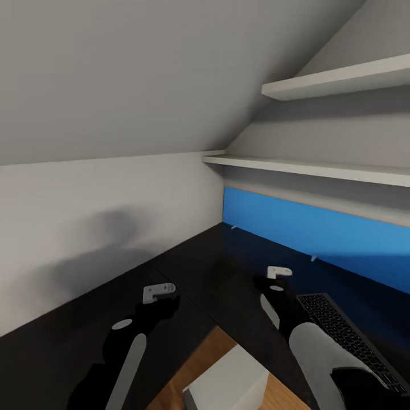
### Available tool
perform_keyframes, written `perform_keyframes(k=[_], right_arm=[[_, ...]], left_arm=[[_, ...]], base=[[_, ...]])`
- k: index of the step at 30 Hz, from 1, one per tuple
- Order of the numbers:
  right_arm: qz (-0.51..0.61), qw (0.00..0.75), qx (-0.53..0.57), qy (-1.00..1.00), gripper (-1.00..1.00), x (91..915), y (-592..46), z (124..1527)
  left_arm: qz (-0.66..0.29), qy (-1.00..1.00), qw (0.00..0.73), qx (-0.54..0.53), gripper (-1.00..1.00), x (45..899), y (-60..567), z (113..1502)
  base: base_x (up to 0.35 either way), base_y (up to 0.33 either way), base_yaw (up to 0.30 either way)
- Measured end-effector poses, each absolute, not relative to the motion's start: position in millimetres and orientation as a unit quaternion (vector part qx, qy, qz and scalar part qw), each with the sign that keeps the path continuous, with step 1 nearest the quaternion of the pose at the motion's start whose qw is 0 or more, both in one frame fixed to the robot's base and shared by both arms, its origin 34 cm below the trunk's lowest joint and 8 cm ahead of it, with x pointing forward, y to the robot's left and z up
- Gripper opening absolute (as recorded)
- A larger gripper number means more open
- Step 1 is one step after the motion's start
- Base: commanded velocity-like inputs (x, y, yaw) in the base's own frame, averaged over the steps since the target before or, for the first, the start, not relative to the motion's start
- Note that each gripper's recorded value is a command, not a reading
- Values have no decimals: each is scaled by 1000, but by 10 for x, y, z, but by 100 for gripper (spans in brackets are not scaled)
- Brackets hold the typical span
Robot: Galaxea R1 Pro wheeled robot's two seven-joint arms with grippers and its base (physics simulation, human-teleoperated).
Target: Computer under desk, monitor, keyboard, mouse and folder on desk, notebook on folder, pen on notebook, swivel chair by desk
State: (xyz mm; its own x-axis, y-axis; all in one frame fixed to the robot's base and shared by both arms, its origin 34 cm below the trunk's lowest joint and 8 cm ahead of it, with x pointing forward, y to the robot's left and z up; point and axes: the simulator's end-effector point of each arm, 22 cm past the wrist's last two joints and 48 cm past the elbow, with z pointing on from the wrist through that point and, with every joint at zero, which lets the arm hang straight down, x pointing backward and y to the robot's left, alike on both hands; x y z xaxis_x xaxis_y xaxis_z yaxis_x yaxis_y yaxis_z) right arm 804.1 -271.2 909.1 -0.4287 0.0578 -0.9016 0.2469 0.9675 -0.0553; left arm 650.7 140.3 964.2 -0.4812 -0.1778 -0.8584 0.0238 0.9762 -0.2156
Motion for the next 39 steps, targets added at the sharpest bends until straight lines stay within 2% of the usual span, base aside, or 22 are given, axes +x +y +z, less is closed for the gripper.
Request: perform_keyframes(k=[9,14,19,31,39], right_arm=[[-62,523,251,812,100,8000,-3294,8971],[-60,514,288,806,100,7946,-3379,8915],[-143,480,345,794,100,7654,-3728,8833],[-181,461,368,787,100,7498,-3804,8812],[-170,461,337,803,100,7551,-3451,8775]], left_arm=[[-100,855,507,-45,100,6506,1396,9644],[-100,855,507,-45,100,6507,1401,9643],[-100,855,507,-45,100,6507,1400,9643],[-100,855,507,-45,100,6506,1390,9645],[-116,857,500,-52,100,6496,1330,9600]], base=[[0,0,0],[0,0,0],[0,0,0],[0,0,0],[0,0,0]])
